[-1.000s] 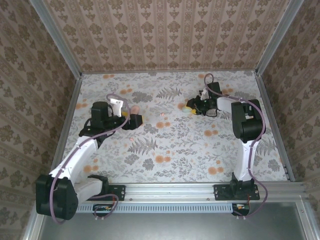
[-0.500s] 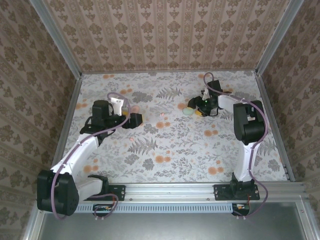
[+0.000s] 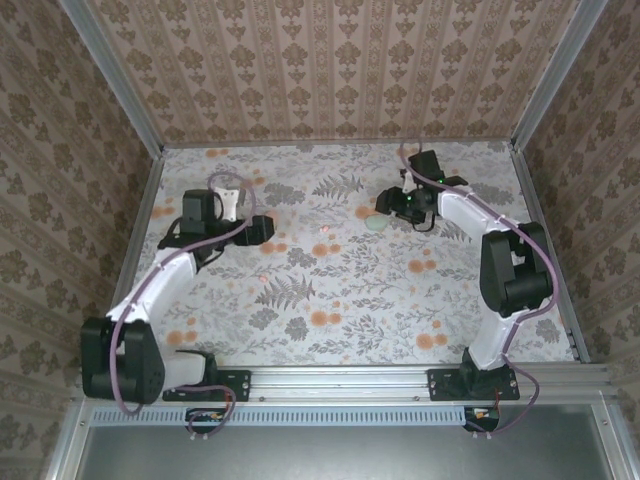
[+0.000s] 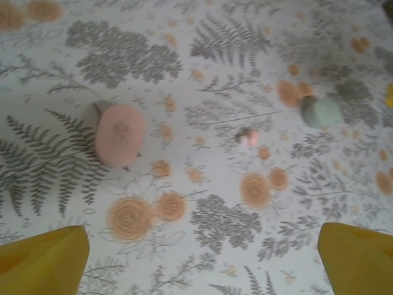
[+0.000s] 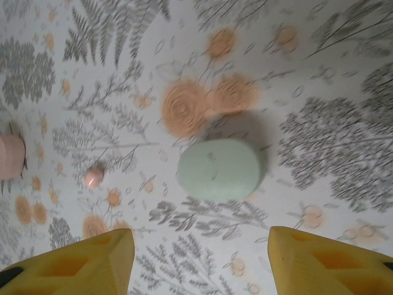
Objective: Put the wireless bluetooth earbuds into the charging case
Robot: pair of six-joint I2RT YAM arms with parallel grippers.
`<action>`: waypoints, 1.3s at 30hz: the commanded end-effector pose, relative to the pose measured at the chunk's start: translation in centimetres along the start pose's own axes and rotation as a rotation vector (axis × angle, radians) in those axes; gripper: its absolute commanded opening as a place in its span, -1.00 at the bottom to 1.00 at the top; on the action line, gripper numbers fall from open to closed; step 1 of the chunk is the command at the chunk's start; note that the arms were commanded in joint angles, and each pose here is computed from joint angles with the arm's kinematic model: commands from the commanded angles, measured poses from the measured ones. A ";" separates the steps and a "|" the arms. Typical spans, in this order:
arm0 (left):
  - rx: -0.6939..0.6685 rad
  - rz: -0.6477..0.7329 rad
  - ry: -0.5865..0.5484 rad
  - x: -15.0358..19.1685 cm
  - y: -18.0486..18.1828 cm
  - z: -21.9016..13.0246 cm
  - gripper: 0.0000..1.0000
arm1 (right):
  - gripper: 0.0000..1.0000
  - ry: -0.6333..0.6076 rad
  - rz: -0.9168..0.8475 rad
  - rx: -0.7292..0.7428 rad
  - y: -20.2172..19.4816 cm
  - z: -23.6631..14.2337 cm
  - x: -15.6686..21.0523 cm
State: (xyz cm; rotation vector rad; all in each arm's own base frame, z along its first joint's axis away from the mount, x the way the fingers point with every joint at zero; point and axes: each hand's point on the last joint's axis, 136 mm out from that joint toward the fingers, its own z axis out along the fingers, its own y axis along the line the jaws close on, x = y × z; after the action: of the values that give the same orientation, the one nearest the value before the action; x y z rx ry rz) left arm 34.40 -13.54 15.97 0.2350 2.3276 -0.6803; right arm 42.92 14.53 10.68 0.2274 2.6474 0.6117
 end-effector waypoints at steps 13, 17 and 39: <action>-0.212 0.059 0.331 1.9 6.0 6.8 0.65 | 0.19 -0.001 -0.107 -0.005 4.2 -2.5 5.0; -0.180 0.109 0.374 2.1 5.0 9.0 0.61 | 0.19 -0.005 -0.104 -0.015 4.5 -2.6 5.1; -0.226 0.108 0.496 2.6 6.8 14.0 0.34 | 0.19 -0.019 -0.076 -0.056 5.2 -3.1 5.1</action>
State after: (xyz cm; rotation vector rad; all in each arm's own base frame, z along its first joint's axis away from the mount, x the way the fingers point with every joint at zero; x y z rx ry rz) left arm 43.12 -15.40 3.20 0.4596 2.7698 -0.3041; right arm 37.56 19.00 12.47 0.1084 2.6407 0.6256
